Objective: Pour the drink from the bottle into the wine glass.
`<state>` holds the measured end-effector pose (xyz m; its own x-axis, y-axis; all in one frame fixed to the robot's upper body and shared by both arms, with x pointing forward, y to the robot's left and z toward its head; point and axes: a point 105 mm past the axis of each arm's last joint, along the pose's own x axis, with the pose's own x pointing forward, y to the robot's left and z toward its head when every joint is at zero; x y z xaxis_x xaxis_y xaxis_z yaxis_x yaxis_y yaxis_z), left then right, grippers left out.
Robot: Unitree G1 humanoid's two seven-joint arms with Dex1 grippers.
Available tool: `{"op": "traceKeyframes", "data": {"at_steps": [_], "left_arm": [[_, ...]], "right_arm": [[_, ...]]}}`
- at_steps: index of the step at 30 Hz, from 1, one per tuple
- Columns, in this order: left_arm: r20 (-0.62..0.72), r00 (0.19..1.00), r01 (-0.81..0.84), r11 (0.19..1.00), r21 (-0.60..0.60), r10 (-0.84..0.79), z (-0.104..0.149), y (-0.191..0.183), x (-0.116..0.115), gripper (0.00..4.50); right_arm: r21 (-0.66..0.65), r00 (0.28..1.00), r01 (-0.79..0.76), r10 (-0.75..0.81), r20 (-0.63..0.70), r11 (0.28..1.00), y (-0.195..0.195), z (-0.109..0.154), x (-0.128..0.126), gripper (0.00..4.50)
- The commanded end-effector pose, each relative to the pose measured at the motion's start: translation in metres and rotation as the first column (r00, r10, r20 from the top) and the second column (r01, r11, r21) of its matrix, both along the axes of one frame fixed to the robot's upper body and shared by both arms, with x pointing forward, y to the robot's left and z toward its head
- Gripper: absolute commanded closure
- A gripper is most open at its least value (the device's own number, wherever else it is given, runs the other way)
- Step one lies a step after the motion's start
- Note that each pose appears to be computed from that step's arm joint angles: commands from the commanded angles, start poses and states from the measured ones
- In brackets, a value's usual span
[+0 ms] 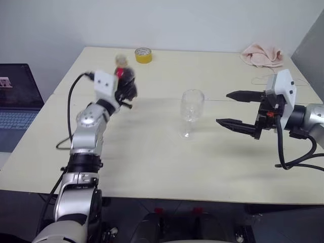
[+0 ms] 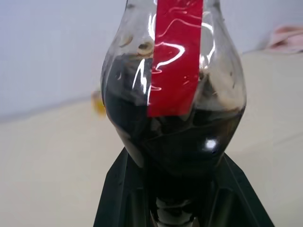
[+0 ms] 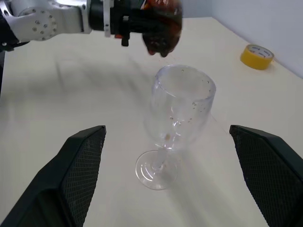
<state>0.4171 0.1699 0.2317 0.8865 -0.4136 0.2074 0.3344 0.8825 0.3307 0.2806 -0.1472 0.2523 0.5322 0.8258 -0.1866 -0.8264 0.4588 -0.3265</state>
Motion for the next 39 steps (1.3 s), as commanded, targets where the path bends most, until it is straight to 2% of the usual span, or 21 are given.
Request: {"op": "traceKeyframes", "data": {"at_steps": [1,6,13,24,39], "left_arm": [[0.102,0.991,0.071,0.991,0.113,-0.082,0.035,-0.024,-0.007,3.73],[0.164,0.963,0.148,0.931,0.333,-0.212,0.051,-0.071,-0.006,3.73],[0.189,0.928,0.183,0.834,0.521,-0.322,0.042,-0.101,-0.009,3.75],[0.331,0.878,0.061,0.765,0.641,-0.346,0.052,-0.099,-0.01,3.76],[0.403,0.826,-0.031,0.682,0.731,-0.394,0.049,-0.096,-0.01,3.76]], "right_arm": [[0.002,0.998,0.018,-0.019,0.061,1.0,-0.003,0.012,-0.003,0.0],[0.008,0.996,0.04,-0.041,0.079,0.999,-0.005,0.015,-0.005,0.0],[0.011,0.995,0.059,-0.06,0.084,0.998,-0.006,0.015,-0.009,0.0],[0.014,0.993,0.088,-0.089,0.083,0.996,-0.009,0.012,-0.012,0.0],[0.019,0.991,0.101,-0.103,0.081,0.995,-0.01,0.01,-0.011,0.0]]}}
